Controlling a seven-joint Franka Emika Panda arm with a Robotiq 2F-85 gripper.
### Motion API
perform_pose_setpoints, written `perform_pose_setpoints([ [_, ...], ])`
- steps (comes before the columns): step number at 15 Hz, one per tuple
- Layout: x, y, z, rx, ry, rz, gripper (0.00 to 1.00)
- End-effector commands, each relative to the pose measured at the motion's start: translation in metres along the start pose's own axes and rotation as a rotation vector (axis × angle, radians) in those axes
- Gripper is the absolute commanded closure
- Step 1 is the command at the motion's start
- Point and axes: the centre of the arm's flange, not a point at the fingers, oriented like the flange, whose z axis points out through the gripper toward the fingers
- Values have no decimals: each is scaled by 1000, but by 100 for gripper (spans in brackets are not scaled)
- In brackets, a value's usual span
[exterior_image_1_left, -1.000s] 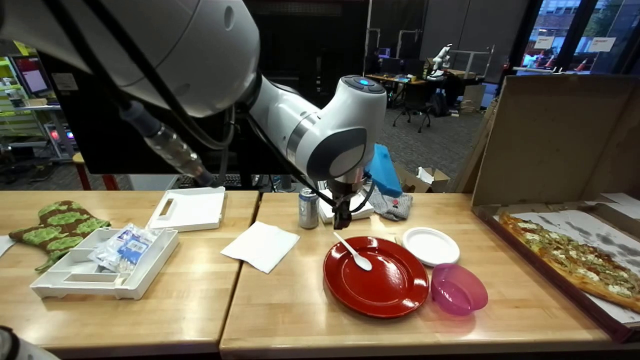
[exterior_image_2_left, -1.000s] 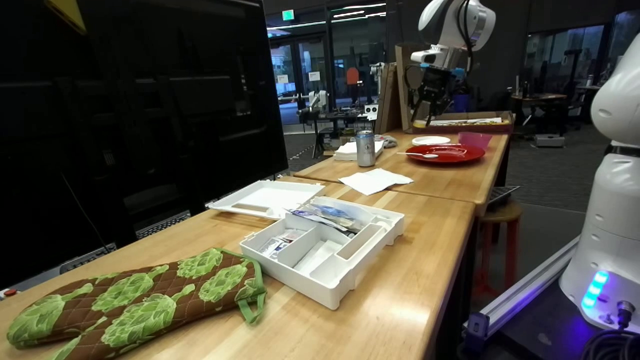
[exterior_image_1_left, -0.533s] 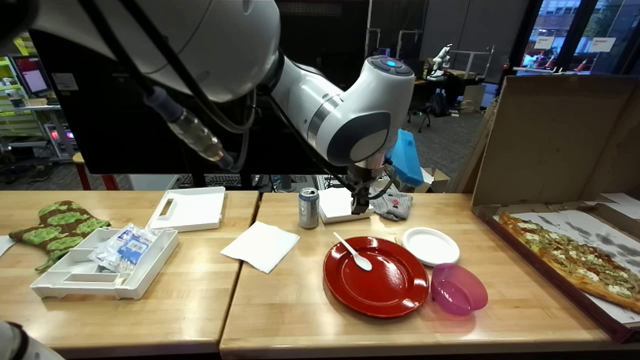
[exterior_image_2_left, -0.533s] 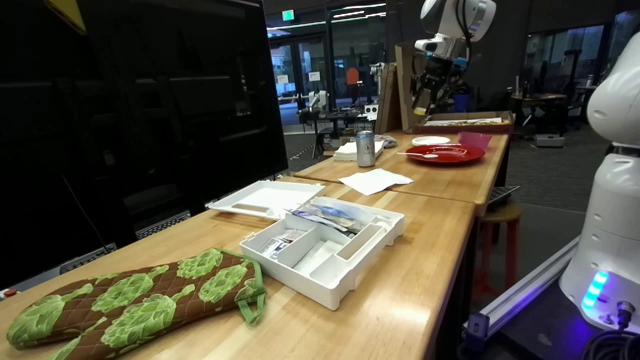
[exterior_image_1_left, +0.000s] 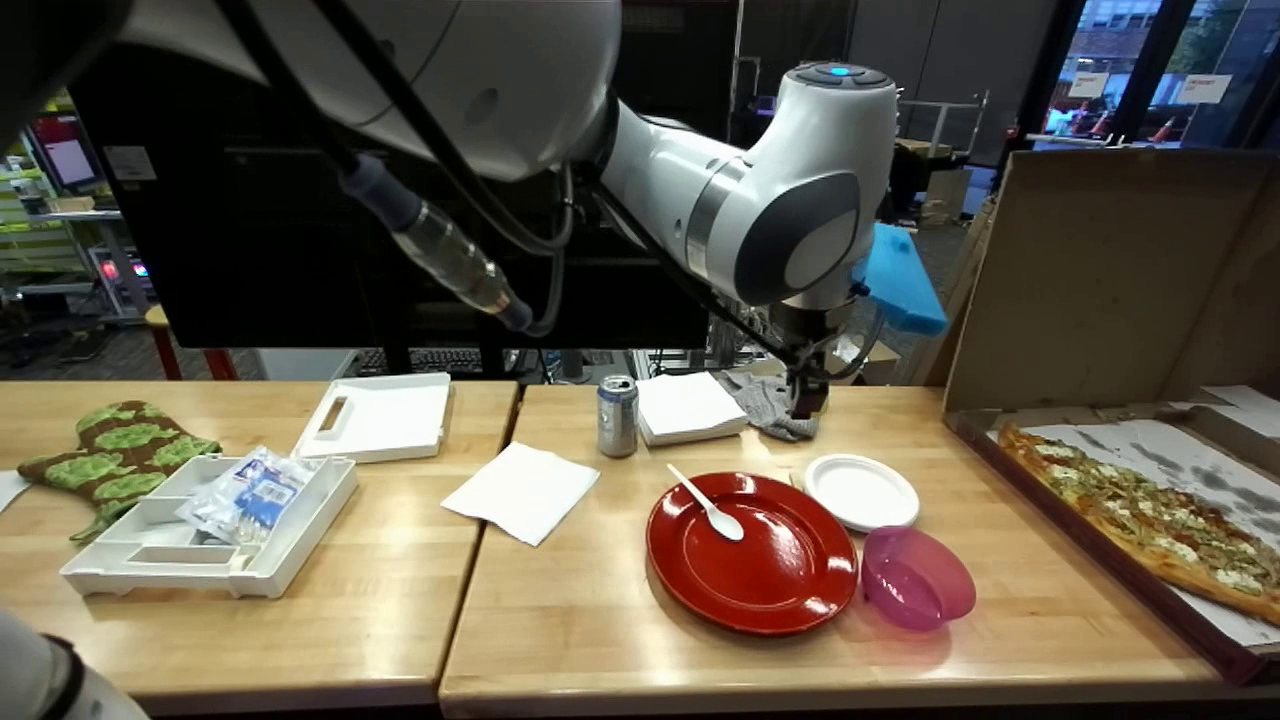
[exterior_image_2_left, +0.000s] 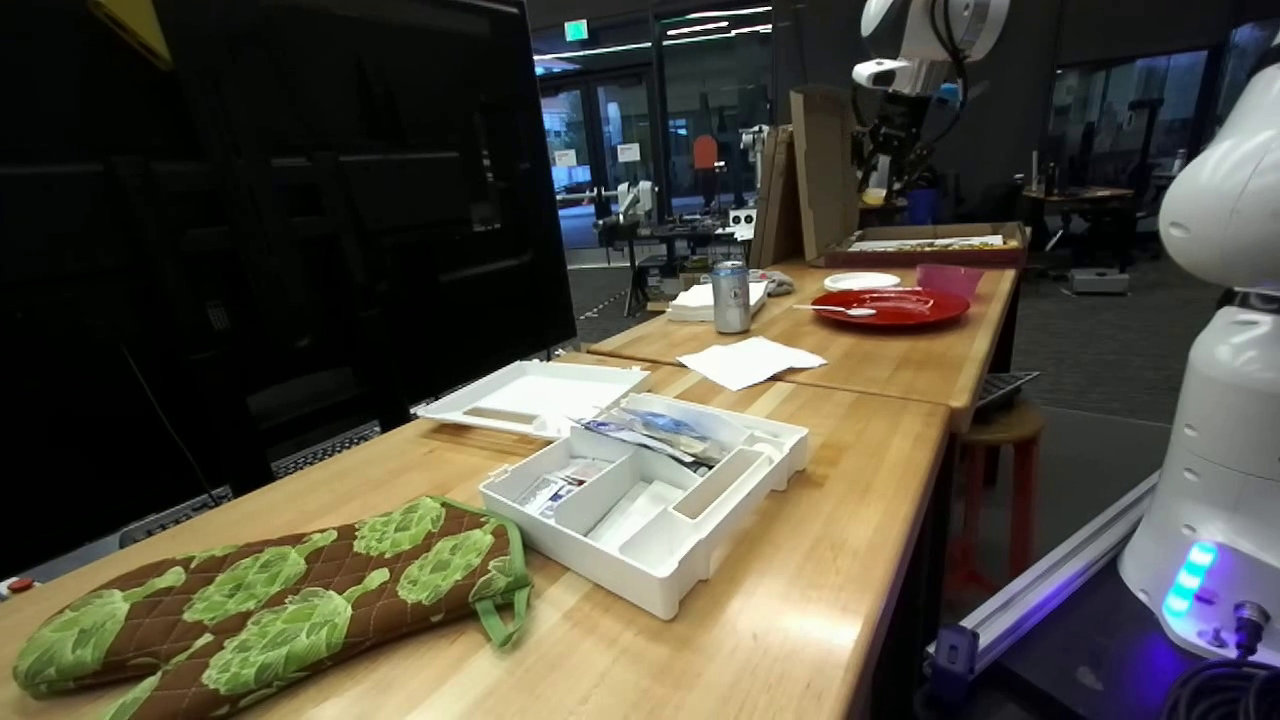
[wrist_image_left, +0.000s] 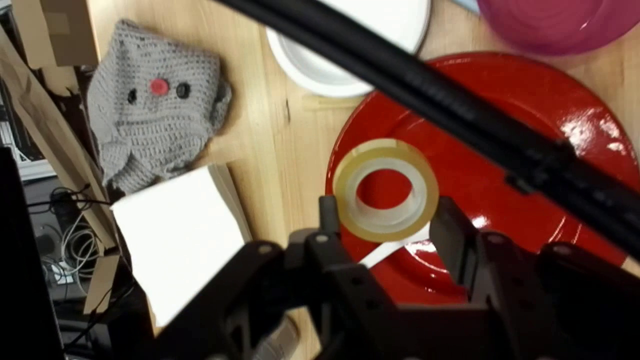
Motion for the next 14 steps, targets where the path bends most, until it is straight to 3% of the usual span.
perform_pose_setpoints([
  [1,-45,12,-12,16,-65,-12,77],
  [8,-81,16,-17,54,-94,-28,77],
  [10,-110,1,-10,82,-101,-12,77],
  [14,-112,-17,-2,146,-78,26,77],
])
